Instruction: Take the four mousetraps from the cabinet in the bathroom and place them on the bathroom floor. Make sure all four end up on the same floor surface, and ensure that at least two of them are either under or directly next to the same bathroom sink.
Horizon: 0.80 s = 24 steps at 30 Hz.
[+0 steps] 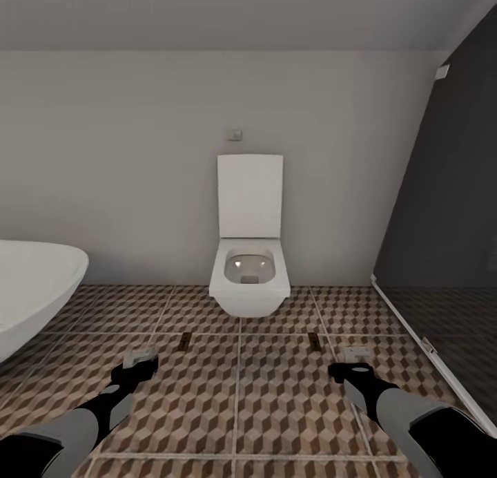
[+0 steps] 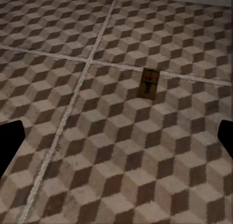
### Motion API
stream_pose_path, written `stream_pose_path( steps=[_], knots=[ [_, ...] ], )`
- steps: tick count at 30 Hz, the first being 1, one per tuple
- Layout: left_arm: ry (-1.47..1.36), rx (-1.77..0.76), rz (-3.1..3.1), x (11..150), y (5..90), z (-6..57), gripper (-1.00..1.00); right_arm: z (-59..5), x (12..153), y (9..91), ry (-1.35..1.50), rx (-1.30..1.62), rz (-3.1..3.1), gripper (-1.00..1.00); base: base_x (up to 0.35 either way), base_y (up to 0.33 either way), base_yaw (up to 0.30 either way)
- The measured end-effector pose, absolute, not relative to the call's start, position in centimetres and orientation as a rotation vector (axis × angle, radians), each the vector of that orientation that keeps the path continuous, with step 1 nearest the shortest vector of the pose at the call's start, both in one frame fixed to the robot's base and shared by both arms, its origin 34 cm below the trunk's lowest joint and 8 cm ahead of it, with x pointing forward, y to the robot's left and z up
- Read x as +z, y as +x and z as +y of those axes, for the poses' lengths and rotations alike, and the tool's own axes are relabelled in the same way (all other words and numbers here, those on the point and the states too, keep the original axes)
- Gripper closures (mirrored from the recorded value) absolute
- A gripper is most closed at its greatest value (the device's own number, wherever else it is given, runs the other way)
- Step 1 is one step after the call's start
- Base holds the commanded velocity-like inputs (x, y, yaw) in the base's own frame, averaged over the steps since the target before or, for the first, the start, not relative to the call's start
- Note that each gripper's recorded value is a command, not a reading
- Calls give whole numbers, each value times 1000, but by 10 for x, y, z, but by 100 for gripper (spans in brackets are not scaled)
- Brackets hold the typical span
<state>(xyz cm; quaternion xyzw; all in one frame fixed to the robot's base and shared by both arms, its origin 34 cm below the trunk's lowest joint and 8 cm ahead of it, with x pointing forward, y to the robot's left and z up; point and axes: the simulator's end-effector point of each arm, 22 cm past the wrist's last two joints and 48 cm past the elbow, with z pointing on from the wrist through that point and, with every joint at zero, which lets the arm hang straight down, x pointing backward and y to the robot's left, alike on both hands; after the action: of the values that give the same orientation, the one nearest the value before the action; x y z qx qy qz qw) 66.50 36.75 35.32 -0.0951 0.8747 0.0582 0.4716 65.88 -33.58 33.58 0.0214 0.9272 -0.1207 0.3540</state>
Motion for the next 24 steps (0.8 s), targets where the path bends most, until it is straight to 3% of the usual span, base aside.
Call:
stream_pose_path(
  steps=[24],
  knots=[
    [-242,126,2053,410,675,367,-100,-338,380,657,67,-308,2322,-100,0,0,0]
  ],
)
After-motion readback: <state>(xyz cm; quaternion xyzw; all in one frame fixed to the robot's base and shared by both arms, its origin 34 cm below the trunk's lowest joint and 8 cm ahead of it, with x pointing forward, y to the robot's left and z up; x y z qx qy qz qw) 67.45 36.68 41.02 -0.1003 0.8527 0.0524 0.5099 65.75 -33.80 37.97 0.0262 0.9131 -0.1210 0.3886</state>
